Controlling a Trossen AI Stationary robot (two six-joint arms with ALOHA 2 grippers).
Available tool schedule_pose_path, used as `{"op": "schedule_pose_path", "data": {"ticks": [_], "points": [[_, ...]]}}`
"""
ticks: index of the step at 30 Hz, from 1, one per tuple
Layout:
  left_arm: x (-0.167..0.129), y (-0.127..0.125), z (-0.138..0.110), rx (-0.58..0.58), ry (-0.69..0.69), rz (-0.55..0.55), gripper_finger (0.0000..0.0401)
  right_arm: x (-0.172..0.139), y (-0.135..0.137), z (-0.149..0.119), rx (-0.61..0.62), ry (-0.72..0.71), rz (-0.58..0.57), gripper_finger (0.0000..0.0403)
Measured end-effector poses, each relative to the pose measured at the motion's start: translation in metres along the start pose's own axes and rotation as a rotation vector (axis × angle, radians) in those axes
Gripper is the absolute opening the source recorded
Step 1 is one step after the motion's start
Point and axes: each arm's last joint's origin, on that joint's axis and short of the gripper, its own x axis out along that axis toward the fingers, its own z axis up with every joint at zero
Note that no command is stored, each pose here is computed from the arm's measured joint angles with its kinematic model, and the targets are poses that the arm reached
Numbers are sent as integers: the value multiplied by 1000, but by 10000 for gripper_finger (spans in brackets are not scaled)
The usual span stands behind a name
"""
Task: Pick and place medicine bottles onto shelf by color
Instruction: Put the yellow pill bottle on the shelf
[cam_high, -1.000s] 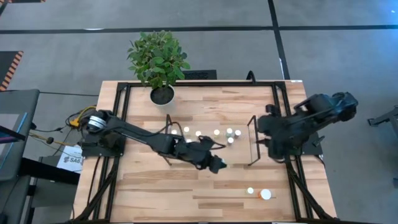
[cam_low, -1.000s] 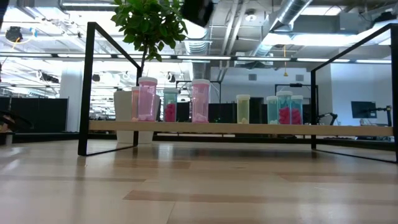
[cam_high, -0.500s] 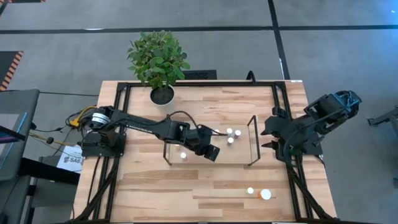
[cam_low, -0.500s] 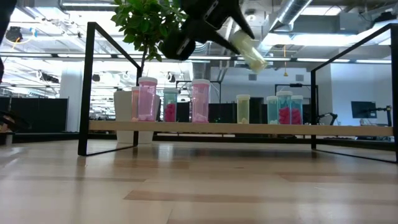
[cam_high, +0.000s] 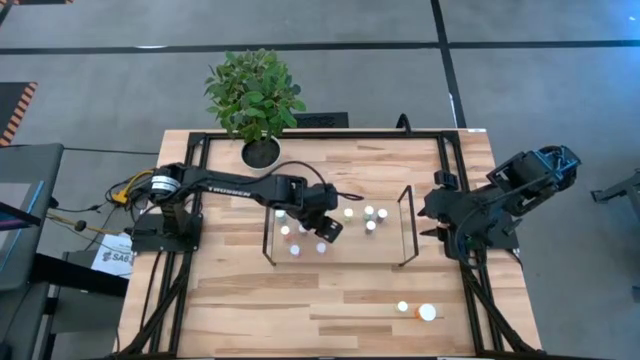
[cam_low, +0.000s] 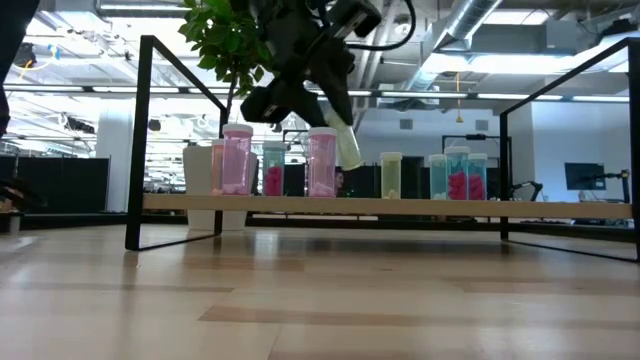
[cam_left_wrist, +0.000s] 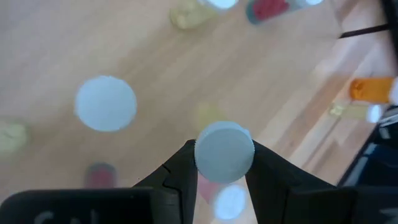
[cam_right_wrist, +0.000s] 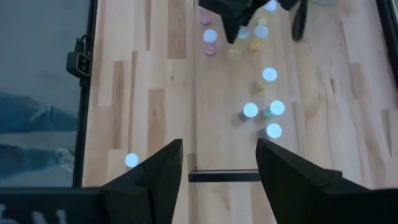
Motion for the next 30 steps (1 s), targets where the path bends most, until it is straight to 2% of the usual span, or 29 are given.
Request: {"op": "schedule_pose_path", "data": {"ticks": [9, 20, 30], "points": [[0, 3, -3, 119, 56, 4, 98, 0, 0, 0, -18, -1, 0, 225], [-1, 10, -8, 393, 123, 57, 98, 9, 6, 6, -22, 10, -4, 225], [-1, 12, -8, 520, 119, 99, 98, 44, 22, 26, -16, 48, -34, 225]]}}
